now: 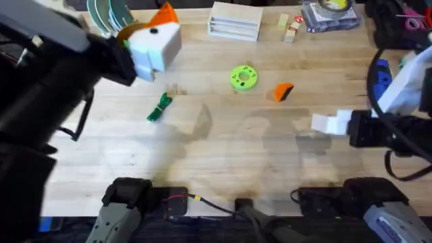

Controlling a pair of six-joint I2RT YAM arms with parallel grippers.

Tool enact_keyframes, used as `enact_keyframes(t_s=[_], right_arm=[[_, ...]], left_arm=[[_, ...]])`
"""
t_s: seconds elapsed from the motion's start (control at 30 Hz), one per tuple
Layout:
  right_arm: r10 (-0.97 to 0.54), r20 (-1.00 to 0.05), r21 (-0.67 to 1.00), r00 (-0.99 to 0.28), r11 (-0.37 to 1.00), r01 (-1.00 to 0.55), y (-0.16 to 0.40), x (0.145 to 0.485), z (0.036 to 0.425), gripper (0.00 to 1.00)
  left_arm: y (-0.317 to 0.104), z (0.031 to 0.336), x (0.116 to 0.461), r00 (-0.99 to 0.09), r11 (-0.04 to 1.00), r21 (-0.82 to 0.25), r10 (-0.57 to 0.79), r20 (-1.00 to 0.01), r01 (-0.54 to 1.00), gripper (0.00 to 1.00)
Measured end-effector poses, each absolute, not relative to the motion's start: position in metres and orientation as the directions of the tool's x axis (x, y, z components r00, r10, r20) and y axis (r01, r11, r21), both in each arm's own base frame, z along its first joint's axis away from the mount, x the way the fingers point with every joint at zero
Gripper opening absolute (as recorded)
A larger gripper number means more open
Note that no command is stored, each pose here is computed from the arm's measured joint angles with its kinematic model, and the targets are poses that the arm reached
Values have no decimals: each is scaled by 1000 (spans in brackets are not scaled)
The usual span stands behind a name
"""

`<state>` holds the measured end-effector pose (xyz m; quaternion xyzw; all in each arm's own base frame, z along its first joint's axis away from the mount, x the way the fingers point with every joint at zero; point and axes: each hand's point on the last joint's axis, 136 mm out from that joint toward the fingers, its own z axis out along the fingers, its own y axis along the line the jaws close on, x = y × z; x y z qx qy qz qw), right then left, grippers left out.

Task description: Pick up the gripper from the table and insert it into the empty holder that is missing its gripper. Then pick up a screw, insert it into the mounting hole, and use the screwdriver to tighten it. Finally, clean up the table by picking up the vegetable and placing it into the bucket.

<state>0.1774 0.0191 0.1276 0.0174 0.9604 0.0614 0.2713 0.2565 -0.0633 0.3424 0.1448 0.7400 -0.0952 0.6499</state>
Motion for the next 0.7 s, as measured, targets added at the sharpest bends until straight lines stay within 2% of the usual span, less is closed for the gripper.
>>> enact_keyframes(t_s=[0.13, 0.7], right_arm=[[67, -403, 126, -913, 992, 17, 19, 149, 112, 991], [66, -399, 126, -914, 992, 17, 19, 148, 112, 992]], left_arm=[[-63, 328, 249, -45, 940, 66, 86, -995, 334, 992], [-74, 257, 228, 248, 924, 141, 52, -967, 356, 993]])
